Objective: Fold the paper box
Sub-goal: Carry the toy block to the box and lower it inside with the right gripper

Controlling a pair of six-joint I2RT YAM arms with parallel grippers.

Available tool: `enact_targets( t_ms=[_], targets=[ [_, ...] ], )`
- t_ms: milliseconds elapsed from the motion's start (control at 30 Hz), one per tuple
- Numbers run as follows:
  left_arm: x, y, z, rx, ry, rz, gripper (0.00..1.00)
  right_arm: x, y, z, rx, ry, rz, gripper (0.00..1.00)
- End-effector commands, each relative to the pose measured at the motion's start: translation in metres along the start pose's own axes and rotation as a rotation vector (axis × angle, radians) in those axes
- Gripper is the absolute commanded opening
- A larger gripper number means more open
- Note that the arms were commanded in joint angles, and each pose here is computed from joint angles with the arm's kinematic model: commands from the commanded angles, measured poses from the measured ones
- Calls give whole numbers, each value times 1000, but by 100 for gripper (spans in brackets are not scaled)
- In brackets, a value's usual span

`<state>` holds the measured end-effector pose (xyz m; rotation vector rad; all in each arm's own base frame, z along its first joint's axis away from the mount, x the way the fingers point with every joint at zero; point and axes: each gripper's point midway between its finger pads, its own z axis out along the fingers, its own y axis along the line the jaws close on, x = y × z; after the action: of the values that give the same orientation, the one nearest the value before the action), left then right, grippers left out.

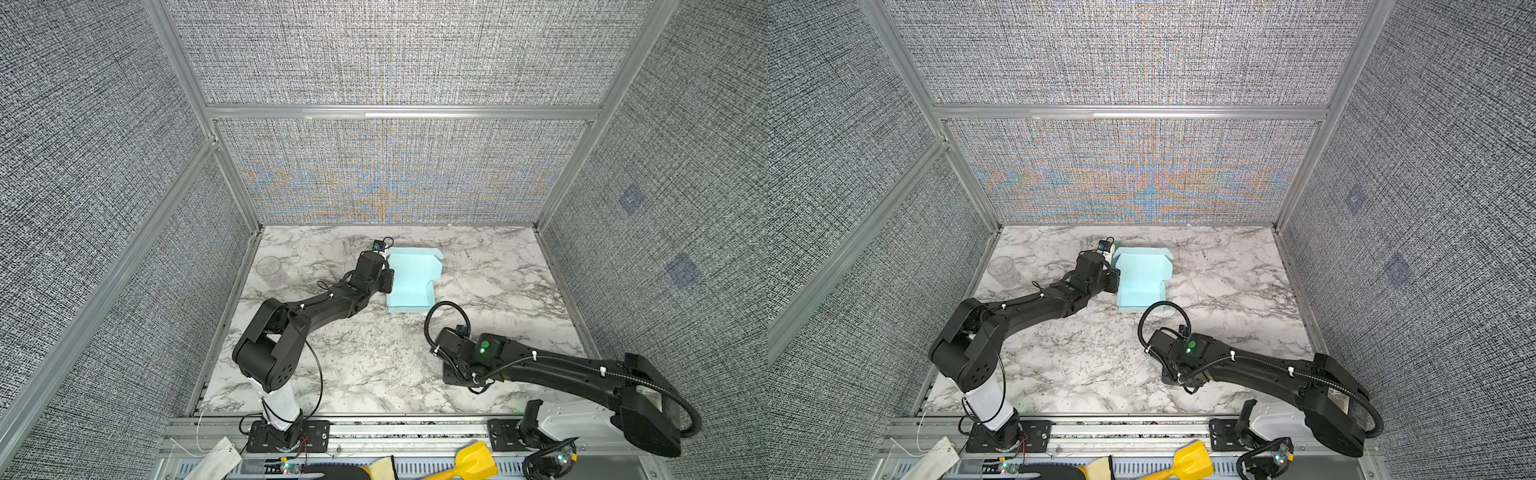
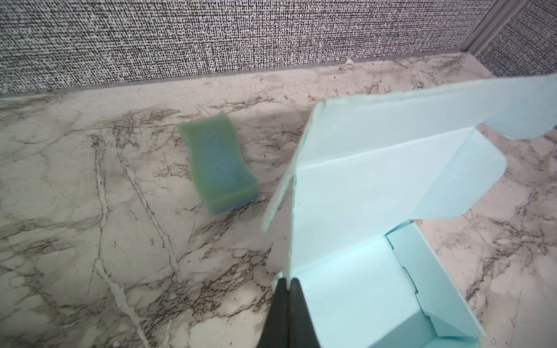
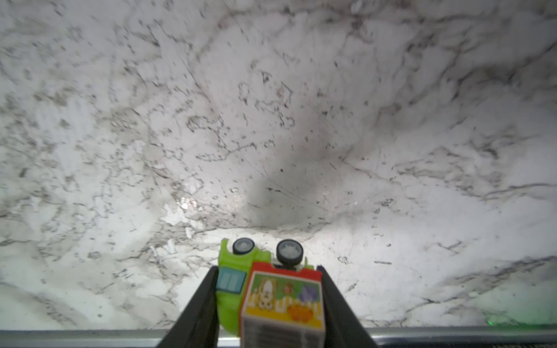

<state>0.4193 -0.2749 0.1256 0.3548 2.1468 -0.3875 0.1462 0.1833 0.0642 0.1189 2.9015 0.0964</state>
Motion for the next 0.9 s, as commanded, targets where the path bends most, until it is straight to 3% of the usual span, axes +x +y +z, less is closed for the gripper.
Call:
enact_targets(
  t_ms=[0,167,267,600,867],
  targets=[
    [-7,-4,-1,17,-26,11,0,-22,-5,-16,53,-52,-89,36],
    [-4,-4,0,19,-22,11,0,-92,16,-56,-22,-197,-105,36],
    [-1,-3,-1,19,-21,4,0,-130,30,-61,-50,-243,-105,36],
    [3,0,-6,15,-25,-18,0,-205,82,-11,-123,-235,-138,35],
    [2,0,-7,10,-26,-34,0,-213,102,28,-128,-167,-151,36]
  ],
)
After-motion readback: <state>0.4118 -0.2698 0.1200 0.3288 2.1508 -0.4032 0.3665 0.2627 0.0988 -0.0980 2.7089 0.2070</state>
